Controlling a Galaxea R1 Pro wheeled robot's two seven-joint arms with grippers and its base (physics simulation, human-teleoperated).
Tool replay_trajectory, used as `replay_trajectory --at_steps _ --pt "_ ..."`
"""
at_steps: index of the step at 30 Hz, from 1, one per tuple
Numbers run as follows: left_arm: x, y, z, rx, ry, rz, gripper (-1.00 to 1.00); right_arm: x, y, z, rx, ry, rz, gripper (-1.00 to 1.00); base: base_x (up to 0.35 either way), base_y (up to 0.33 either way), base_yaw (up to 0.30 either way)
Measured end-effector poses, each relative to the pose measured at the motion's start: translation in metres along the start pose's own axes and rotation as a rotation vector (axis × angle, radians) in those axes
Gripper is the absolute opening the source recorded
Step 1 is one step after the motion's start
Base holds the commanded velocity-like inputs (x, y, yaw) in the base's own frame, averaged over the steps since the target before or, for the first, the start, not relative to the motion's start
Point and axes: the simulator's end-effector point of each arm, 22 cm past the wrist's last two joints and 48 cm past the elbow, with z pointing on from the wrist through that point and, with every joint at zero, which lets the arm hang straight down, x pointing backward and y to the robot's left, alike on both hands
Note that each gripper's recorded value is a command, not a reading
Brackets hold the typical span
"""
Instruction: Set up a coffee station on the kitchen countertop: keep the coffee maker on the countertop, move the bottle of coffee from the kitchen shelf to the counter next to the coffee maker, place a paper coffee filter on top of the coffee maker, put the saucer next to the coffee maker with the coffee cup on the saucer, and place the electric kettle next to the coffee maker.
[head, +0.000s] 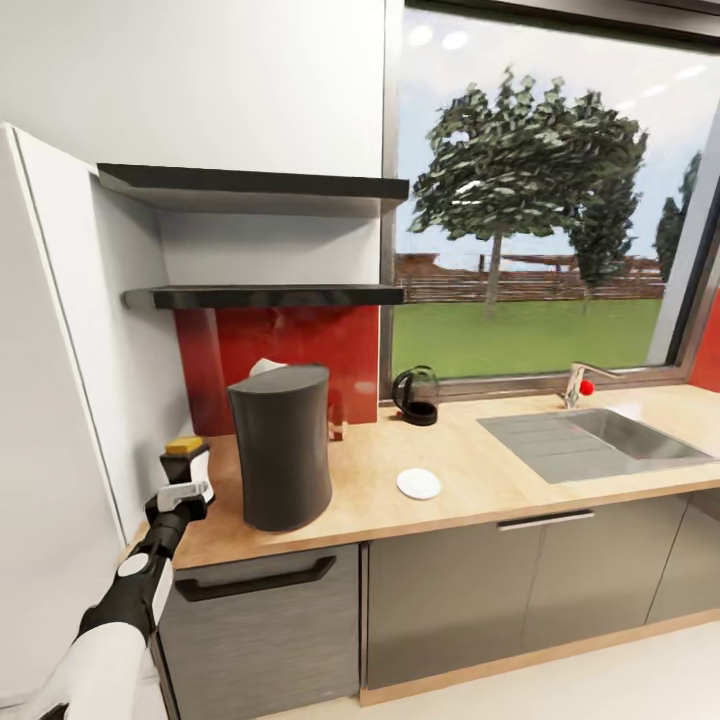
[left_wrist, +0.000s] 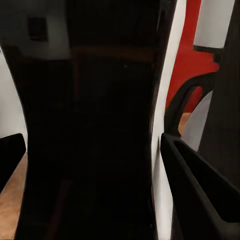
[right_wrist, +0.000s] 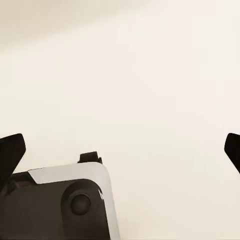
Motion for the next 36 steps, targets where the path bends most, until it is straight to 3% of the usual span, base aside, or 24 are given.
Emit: replay_trajectory --at_steps 17,29,36 --pt "-0.003 0.006 -0.001 -0.008 -0.020 0.009 -1.00 0.003 -0.004 0.000 0.001 0.009 -0.008 1.00 0.185 0.000 0.000" --pt "0.013 0.009 -0.010 -0.009 0.003 0.019 -1.00 0.003 -0.007 0.000 0.005 0.012 -0.011 1.00 0.178 0.000 0.000" --pt "0.010 0.015 -0.010 -0.020 -0.009 0.020 -1.00 0.003 -0.007 0.000 0.005 0.012 -0.011 1.00 0.032 0.000 0.000"
